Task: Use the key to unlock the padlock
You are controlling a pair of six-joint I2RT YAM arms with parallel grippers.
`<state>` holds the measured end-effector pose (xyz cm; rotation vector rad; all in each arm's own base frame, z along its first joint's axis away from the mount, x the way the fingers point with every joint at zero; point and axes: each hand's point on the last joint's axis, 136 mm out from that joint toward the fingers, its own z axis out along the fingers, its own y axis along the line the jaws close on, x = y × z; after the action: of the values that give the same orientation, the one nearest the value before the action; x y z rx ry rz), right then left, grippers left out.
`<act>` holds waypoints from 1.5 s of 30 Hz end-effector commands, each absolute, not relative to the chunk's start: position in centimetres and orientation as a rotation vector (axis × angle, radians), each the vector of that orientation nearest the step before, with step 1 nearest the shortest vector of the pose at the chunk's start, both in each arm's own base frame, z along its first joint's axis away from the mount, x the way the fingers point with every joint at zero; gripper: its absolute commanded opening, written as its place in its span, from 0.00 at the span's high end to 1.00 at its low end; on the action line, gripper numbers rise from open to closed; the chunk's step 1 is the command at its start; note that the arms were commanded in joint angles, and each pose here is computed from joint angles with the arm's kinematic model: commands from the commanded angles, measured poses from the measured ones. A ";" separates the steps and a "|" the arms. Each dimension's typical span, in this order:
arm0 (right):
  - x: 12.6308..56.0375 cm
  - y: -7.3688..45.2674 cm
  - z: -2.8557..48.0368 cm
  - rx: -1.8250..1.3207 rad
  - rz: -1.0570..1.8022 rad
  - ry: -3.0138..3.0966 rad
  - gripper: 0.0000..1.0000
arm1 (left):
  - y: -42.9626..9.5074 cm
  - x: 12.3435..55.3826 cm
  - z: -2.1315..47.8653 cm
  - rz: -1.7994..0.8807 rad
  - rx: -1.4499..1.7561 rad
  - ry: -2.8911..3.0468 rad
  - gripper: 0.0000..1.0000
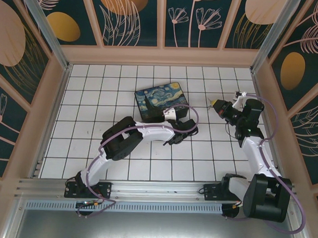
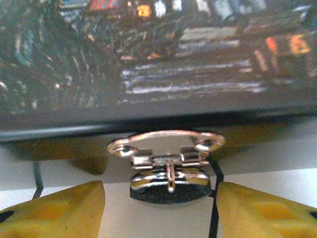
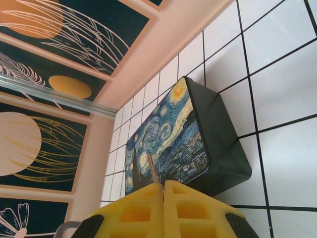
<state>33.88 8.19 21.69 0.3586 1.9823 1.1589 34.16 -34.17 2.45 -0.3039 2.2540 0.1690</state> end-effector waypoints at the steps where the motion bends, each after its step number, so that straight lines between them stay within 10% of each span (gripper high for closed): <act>1: 34.1 8.6 22.7 0.310 1.181 1.952 1.00 | -34.0 35.2 2.7 0.183 -0.344 2.201 0.43; 16: 33.4 9.5 21.3 0.298 1.209 1.982 1.00 | -33.3 35.7 4.8 0.174 -0.361 2.171 0.78; 45: 32.5 9.9 24.9 0.239 1.180 1.993 1.00 | -30.2 26.8 17.0 0.064 -0.175 2.544 0.86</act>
<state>32.98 9.37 23.31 0.2999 2.0057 1.1747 27.47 -31.23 13.64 -0.1597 2.5404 0.0720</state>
